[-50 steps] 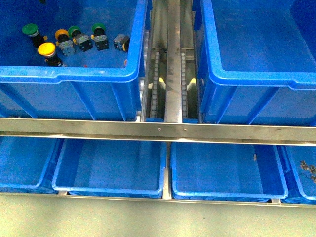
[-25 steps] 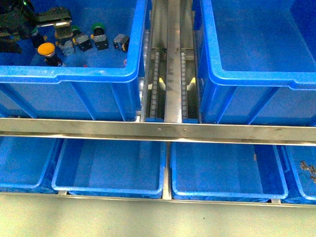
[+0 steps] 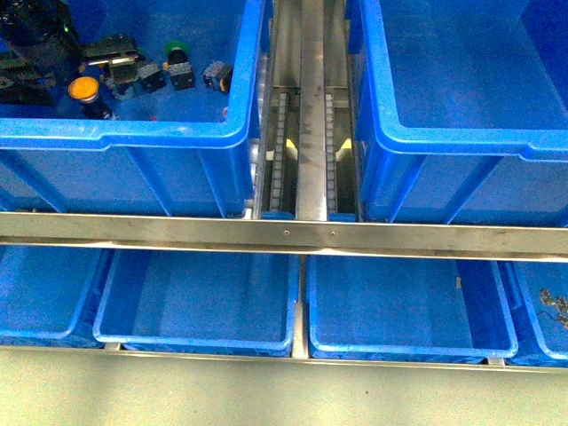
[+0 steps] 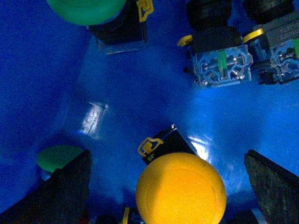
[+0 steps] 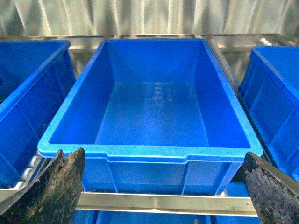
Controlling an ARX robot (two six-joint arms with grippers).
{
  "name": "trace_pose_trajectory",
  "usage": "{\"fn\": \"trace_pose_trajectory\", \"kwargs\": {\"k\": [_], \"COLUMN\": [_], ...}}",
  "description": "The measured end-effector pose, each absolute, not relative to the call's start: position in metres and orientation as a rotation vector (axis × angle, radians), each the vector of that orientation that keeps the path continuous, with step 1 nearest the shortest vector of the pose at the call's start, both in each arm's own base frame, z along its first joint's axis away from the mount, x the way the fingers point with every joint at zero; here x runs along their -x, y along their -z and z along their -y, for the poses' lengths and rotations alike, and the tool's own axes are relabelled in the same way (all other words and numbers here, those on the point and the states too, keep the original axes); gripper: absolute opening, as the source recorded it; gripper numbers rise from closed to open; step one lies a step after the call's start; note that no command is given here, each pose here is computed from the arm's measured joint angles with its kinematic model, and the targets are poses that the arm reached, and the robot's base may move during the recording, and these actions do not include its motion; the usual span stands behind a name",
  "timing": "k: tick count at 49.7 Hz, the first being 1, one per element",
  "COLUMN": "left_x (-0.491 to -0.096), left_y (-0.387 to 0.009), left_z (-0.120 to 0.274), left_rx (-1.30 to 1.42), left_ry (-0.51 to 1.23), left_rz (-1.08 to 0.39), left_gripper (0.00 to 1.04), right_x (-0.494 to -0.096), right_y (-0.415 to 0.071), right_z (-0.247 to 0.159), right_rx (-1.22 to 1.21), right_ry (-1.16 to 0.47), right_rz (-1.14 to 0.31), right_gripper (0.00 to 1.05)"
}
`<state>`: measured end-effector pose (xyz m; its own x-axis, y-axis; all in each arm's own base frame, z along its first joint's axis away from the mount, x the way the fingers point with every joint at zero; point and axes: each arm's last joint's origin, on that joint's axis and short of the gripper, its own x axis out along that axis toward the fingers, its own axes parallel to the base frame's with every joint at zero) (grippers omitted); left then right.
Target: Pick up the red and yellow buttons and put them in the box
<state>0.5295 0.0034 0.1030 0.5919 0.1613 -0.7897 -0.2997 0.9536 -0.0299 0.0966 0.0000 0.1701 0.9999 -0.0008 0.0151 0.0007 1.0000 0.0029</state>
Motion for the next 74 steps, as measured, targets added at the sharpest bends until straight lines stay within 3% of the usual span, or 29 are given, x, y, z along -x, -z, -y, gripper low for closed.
{"fn": "trace_pose_trajectory", "kwargs": {"k": [13, 35, 45, 60, 67, 74], "left_x": [-0.533, -0.533, -0.524, -0.463, -0.439, -0.427], "left_y": [-0.101, -0.101, -0.112, -0.227, -0.254, -0.253], "left_z": [-0.005, -0.005, 0.000, 0.059, 0.093, 0.128], "left_rx": [0.171, 0.177, 0.340, 0.697, 0.808, 0.838], "left_ry": [-0.267, -0.269, -0.200, 0.139, 0.292, 0.392], "left_rz": [-0.902, -0.902, -0.858, -0.758, -0.799, -0.892], "left_gripper": [0.97, 0.35, 0.34, 0.34, 0.34, 0.34], "right_x": [-0.097, -0.097, -0.097, -0.097, -0.097, -0.097], "right_y": [-0.170, -0.170, -0.170, -0.170, -0.170, -0.170], "right_z": [0.000, 0.000, 0.000, 0.000, 0.000, 0.000], "right_rx": [-0.003, -0.003, -0.003, -0.003, -0.003, -0.003], "right_ry": [0.001, 0.001, 0.000, 0.001, 0.001, 0.001], "right_rz": [0.015, 0.015, 0.015, 0.015, 0.015, 0.015], "right_gripper": [0.98, 0.98, 0.98, 0.98, 0.98, 0.98]}}
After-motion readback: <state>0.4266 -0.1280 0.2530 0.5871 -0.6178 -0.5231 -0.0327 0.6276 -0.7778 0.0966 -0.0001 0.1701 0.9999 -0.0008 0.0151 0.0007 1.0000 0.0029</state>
